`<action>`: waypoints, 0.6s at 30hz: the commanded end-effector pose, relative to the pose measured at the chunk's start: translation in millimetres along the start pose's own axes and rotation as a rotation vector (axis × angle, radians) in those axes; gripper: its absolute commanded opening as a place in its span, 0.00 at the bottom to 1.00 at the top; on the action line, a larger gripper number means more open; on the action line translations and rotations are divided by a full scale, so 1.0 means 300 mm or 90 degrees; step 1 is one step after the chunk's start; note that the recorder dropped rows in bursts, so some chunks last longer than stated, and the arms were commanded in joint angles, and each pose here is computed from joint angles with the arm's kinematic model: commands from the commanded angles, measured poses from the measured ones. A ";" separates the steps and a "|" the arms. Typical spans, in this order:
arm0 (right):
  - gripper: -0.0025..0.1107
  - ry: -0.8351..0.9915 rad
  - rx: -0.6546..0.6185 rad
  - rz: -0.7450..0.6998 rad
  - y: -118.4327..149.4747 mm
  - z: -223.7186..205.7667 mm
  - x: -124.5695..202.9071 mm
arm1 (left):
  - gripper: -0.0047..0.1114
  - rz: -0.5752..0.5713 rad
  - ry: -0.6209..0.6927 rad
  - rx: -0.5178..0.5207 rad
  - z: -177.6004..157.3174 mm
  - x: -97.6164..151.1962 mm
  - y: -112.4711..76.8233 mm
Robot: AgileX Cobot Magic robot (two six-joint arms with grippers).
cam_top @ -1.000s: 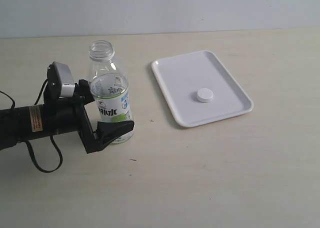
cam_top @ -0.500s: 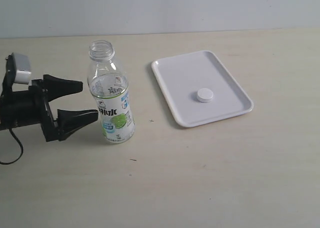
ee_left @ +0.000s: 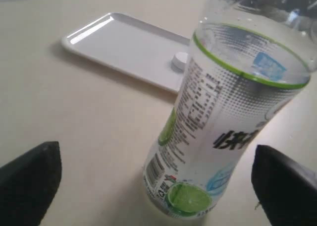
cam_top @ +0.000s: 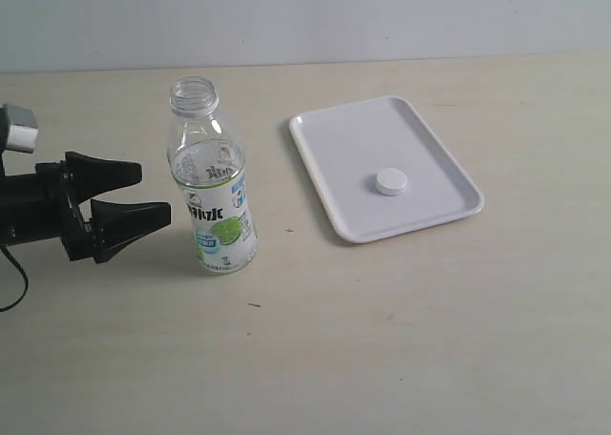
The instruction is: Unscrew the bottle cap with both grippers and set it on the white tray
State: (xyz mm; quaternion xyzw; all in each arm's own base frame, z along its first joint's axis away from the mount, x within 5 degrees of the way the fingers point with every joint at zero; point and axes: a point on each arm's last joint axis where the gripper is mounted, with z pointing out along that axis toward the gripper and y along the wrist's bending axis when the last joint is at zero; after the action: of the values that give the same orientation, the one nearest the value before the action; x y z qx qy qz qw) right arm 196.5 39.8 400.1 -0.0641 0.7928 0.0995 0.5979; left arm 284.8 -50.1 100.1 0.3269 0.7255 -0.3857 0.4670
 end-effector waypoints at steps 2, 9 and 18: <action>0.14 0.007 0.003 -0.009 -0.002 -0.001 0.007 | 0.93 0.011 0.000 0.006 0.002 -0.008 -0.008; 0.14 0.004 0.007 -0.020 -0.004 -0.001 0.006 | 0.83 0.004 -0.012 -0.013 0.002 -0.014 0.000; 0.14 0.017 0.008 -0.025 -0.005 -0.001 0.012 | 0.04 0.031 0.005 0.003 -0.035 -0.010 0.004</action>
State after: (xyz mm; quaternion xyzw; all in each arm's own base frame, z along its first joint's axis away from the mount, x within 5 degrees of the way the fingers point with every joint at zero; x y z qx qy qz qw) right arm 196.3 39.2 399.0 -0.0715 0.7961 0.0894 0.5943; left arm 282.9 -46.9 99.9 0.3488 0.7180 -0.3783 0.4688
